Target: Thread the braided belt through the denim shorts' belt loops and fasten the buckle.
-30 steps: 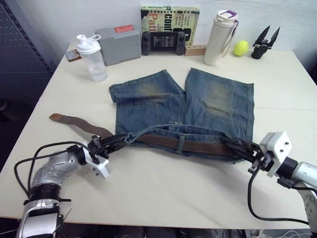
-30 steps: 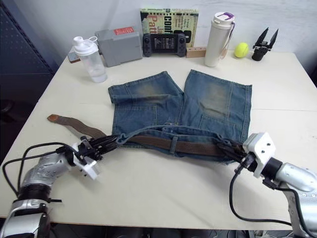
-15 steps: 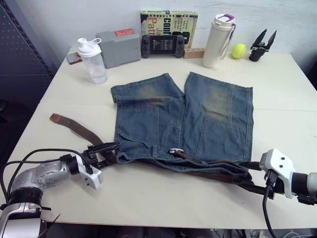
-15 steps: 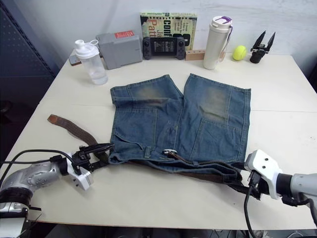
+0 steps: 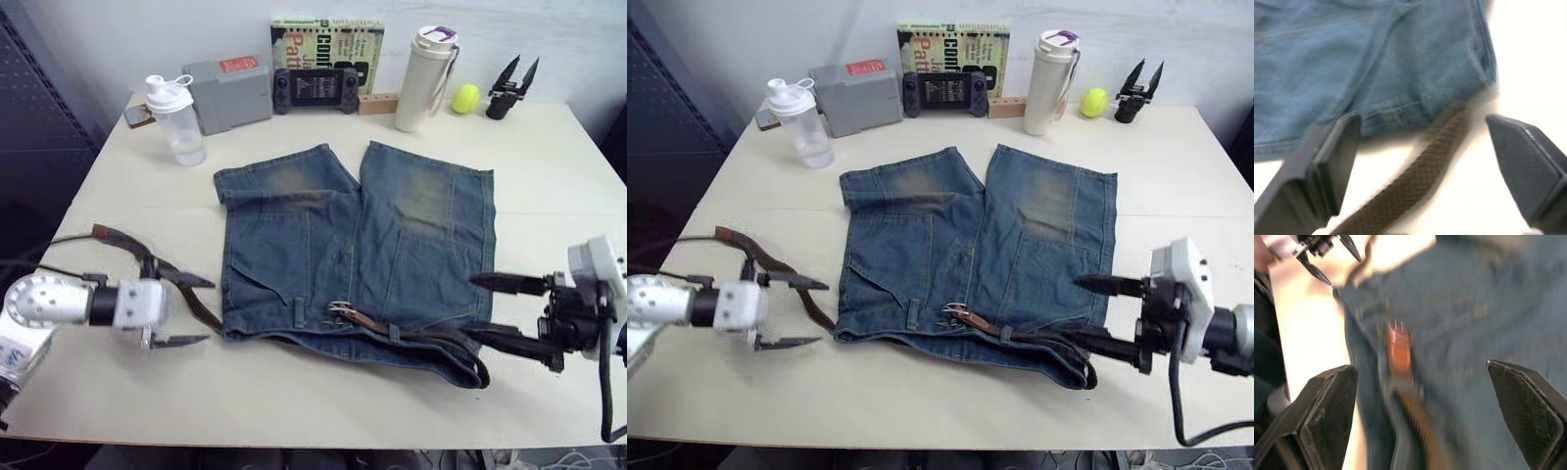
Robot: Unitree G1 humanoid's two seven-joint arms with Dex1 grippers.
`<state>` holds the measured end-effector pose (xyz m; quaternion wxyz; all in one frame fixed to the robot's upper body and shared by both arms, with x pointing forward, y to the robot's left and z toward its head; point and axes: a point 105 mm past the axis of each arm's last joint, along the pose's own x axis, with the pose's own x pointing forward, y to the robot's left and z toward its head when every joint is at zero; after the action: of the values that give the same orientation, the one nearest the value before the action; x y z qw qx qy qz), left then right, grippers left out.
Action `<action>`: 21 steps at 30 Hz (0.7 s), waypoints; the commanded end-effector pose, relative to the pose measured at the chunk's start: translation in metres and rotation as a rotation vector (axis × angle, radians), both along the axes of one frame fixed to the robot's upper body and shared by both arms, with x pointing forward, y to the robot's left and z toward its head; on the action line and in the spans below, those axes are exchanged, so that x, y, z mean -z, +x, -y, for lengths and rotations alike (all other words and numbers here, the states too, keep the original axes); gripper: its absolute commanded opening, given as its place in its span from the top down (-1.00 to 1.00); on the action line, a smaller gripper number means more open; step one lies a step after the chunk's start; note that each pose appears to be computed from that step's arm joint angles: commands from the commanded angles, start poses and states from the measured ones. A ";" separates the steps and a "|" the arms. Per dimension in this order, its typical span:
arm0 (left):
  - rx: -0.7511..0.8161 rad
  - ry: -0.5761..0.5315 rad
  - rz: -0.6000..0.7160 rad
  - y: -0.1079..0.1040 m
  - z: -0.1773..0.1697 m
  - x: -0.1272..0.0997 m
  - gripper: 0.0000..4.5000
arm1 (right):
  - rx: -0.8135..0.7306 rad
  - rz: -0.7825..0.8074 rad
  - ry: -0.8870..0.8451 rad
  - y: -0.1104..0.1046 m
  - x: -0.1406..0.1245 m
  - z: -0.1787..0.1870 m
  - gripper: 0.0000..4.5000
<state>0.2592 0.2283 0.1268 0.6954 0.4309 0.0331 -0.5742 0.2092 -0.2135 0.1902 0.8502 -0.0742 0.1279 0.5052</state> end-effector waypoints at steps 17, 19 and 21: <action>-0.501 -0.341 -0.240 0.129 0.062 0.021 -1.00 | 0.636 -0.177 -0.211 0.122 0.079 0.006 -0.82; -0.513 -0.327 -0.268 0.131 0.065 0.030 -0.74 | 0.623 -0.188 -0.224 0.123 0.083 0.003 -0.59; -0.494 -0.305 -0.264 0.131 0.068 0.034 -0.44 | 0.621 -0.197 -0.237 0.124 0.087 0.002 -0.19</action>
<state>0.3950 0.1545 0.1184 0.8704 0.2054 0.0943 -0.4374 0.3361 -0.2175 0.1171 0.9413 -0.0806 0.2567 0.2040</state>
